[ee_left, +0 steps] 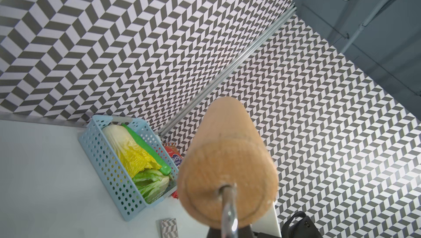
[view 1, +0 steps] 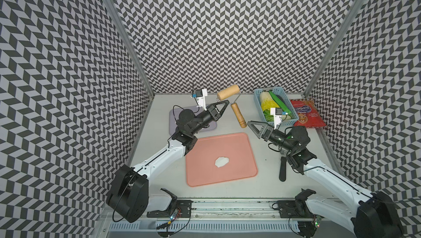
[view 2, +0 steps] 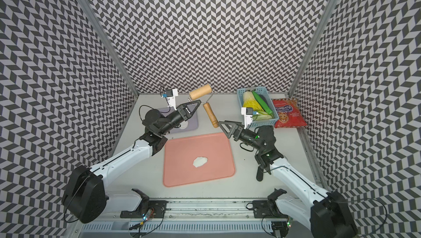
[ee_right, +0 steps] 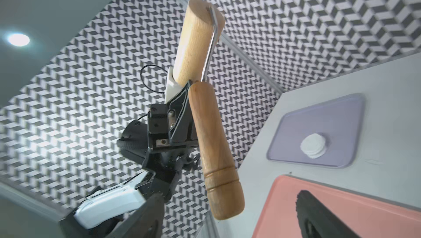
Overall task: Roll out the dumpling wrappers from the dough
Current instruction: Pick up the rolling pin from the center of the board.
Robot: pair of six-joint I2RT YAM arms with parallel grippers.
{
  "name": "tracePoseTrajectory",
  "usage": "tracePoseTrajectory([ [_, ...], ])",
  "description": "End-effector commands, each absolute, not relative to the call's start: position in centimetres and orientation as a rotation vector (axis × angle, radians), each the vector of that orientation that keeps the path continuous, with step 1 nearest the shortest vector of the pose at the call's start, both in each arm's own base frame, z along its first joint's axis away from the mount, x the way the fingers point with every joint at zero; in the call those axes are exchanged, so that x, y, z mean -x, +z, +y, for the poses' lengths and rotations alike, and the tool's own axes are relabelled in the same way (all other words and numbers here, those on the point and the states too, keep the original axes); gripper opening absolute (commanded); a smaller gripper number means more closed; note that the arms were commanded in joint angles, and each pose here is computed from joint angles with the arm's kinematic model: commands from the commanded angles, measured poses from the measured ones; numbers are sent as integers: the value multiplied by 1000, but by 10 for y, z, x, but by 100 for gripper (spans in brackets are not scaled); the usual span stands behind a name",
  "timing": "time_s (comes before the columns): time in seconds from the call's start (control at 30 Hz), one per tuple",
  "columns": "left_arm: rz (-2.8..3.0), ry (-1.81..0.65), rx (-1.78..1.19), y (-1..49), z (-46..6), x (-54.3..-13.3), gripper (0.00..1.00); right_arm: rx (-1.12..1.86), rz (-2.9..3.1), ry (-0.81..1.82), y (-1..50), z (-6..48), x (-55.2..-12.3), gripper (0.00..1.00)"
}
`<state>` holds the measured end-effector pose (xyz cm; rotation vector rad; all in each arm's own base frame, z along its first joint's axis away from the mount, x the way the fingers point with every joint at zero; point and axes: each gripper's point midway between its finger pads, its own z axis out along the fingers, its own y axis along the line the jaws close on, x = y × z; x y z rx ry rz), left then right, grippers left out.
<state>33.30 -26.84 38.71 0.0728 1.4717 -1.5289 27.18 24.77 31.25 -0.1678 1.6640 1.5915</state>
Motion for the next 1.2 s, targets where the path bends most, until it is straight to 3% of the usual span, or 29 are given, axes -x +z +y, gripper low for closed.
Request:
tracePoseTrajectory([
  [0.0,1275,-1549,-73,439,-251,-320,0,378,1471,1802,365,261,-239,91],
  [0.4,1189,-1575,-8,457,-244,-323,0,429,1301,1925,412,271,-231,81],
  [0.87,1180,-1487,96,449,-241,-316,0,248,1293,1947,434,273,-266,51],
  [1.17,1194,-1478,107,442,-242,-315,0,206,1321,1965,434,276,-275,43],
])
